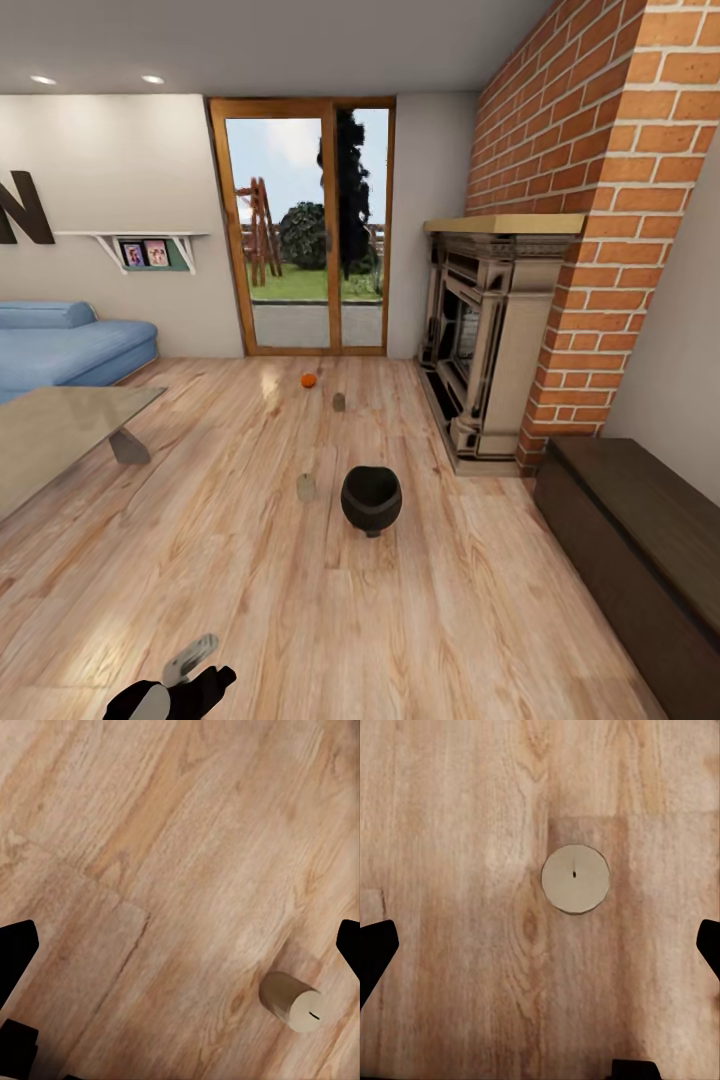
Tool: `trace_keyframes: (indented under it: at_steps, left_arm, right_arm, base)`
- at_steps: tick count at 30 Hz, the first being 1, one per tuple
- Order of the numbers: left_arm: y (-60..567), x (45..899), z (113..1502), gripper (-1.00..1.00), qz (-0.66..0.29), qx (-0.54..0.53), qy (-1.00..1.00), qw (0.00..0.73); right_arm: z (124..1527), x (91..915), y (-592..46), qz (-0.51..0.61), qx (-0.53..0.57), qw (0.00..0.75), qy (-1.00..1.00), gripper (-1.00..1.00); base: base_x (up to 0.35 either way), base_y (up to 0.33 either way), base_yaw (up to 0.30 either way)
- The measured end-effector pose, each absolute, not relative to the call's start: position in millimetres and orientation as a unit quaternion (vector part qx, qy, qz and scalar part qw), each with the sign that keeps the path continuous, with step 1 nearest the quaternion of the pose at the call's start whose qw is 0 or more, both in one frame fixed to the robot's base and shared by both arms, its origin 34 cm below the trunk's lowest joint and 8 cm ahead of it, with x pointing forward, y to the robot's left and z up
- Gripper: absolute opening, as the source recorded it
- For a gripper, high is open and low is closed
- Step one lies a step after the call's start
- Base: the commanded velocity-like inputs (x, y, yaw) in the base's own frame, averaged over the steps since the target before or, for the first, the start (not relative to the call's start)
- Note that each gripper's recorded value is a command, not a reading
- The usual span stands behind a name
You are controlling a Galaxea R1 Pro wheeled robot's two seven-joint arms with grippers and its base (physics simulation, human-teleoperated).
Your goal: Place each of the two pumpkins and all three candles from the living room inside a cabinet in the living room (use any cabinet), then make sure every cabinet is closed, and position the cauldron so it is next to a table in the living room.
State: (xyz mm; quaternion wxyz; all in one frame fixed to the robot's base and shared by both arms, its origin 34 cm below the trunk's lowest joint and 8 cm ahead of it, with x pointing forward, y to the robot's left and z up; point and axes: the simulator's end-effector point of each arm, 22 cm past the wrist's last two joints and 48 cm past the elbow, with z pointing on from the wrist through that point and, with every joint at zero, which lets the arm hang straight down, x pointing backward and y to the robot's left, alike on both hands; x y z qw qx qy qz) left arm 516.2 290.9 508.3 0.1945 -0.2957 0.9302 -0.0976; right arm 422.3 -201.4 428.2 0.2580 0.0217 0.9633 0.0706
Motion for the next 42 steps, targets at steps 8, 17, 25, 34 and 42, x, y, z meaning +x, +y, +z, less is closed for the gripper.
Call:
trace_keyframes:
  at_steps: [8, 17, 25, 34, 42]
  left_arm:
    - [290.7, 516.1, 508.5, 1.00, -0.098, -0.295, 0.930, 0.195]
    - [291.3, 517.7, 509.6, 1.00, -0.099, -0.297, 0.929, 0.196]
    - [292.7, 520.2, 510.1, 1.00, -0.102, -0.301, 0.927, 0.200]
    - [292.7, 516.2, 491.1, 1.00, -0.102, -0.303, 0.927, 0.197]
    - [292.8, 513.8, 475.2, 1.00, -0.102, -0.304, 0.926, 0.196]
  right_arm:
    - [428.4, 422.3, -201.3, 0.071, 0.021, 0.258, 0.963, 1.00]
    - [428.2, 422.3, -201.4, 0.071, 0.022, 0.258, 0.963, 1.00]
    - [426.3, 422.1, -201.4, 0.071, 0.022, 0.258, 0.963, 1.00]
    - [412.1, 425.3, -202.1, 0.069, 0.024, 0.273, 0.959, 1.00]
    - [399.6, 428.8, -202.9, 0.070, 0.030, 0.283, 0.956, 1.00]
  base:
    - [0.146, 0.037, 0.000]
    - [0.083, 0.013, 0.000]
    - [0.001, 0.000, 0.000]
    - [0.000, 0.000, 0.000]
    - [0.000, 0.000, 0.000]
